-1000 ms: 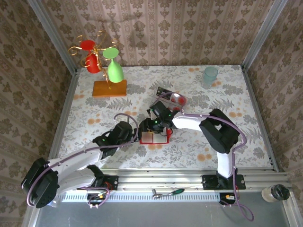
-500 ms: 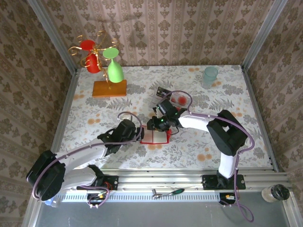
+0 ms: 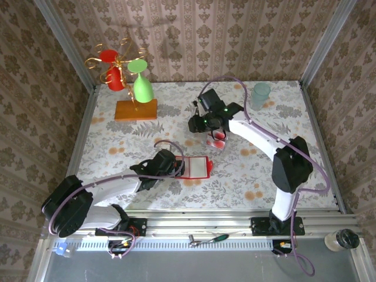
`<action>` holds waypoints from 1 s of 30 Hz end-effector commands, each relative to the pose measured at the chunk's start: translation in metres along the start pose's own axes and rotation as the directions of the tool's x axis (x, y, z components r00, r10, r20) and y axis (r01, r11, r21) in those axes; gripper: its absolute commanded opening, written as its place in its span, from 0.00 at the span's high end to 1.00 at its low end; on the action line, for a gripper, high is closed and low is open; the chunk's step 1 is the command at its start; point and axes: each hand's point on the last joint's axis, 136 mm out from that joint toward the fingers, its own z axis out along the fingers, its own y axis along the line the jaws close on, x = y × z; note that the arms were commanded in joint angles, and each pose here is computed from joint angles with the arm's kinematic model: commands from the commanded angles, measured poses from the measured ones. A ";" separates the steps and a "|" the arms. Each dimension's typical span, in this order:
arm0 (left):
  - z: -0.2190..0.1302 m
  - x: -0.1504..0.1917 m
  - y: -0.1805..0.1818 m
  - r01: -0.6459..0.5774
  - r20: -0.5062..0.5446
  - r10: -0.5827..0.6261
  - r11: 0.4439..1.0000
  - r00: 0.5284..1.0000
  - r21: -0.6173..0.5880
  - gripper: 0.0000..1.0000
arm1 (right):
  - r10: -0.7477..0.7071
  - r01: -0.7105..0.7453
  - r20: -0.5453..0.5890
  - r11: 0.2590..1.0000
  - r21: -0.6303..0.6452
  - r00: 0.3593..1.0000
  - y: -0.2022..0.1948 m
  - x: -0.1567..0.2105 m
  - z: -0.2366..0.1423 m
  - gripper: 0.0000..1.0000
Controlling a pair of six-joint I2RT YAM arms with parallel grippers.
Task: Put the credit cards into the card holder
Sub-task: Pick up the credit card from the storage box.
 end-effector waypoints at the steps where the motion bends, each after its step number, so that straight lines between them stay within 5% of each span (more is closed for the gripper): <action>1: -0.005 -0.010 -0.003 0.030 0.038 -0.030 1.000 0.999 0.004 0.00 | -0.109 0.137 -0.171 0.978 0.158 0.979 -0.029 0.028 0.021 0.58; 15: -0.014 -0.009 0.009 0.047 0.061 -0.046 0.999 0.997 -0.021 0.00 | -0.354 0.462 -0.321 0.800 0.382 0.879 -0.035 0.009 0.057 0.62; 30: -0.016 -0.011 0.010 0.055 0.068 -0.053 0.998 0.996 -0.018 0.00 | -0.394 0.542 -0.388 0.722 0.430 0.833 -0.046 0.005 0.080 0.69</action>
